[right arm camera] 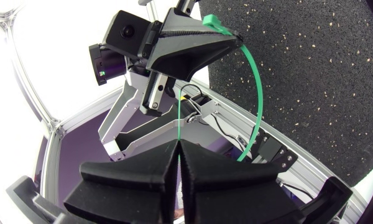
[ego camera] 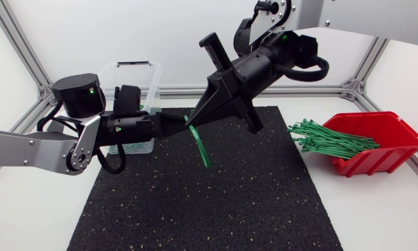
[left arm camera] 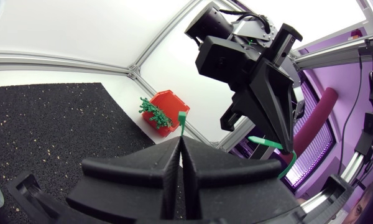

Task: Take a green cable tie from the red box, thread the tail through the head to close it, then place it in the transparent bin on the left.

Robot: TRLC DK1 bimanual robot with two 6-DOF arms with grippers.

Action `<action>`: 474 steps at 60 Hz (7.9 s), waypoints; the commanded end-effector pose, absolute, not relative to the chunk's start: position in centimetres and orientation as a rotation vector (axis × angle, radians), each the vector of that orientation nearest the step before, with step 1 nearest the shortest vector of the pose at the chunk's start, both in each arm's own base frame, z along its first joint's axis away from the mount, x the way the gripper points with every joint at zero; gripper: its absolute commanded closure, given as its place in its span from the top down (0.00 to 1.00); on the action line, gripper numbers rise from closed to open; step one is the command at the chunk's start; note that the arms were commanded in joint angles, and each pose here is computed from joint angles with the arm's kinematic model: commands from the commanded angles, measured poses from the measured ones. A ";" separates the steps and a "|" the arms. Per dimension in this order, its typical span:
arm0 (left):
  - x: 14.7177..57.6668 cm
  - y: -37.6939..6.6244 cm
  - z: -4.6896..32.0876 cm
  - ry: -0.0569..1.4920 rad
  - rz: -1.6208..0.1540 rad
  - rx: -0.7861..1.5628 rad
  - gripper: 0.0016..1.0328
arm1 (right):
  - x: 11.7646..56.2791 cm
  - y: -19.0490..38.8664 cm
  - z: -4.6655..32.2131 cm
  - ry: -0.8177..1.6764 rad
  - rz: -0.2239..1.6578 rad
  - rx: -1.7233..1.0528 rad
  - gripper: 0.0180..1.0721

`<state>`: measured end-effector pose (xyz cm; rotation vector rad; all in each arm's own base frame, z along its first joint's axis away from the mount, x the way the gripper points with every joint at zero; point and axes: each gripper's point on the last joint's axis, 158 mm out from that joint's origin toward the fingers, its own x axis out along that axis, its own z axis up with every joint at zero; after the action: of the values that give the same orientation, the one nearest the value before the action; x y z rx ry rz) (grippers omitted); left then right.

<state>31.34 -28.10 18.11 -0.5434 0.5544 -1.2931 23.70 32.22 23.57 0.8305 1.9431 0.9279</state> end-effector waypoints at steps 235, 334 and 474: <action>30.4 -28.1 20.0 0.480 -1.270 -0.549 0.03 | 25.6 31.9 23.5 1.765 0.999 0.980 0.05; 29.2 -28.4 21.1 0.456 -1.297 -0.536 0.03 | 25.9 32.0 22.7 1.765 0.991 0.984 0.05; 29.1 -28.5 21.3 0.289 -1.219 -0.374 0.03 | 26.9 29.6 25.3 1.665 1.004 1.032 0.49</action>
<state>28.64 -28.64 21.70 -0.3633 0.2732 -1.2172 26.52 30.31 24.95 1.0054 1.6760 1.0279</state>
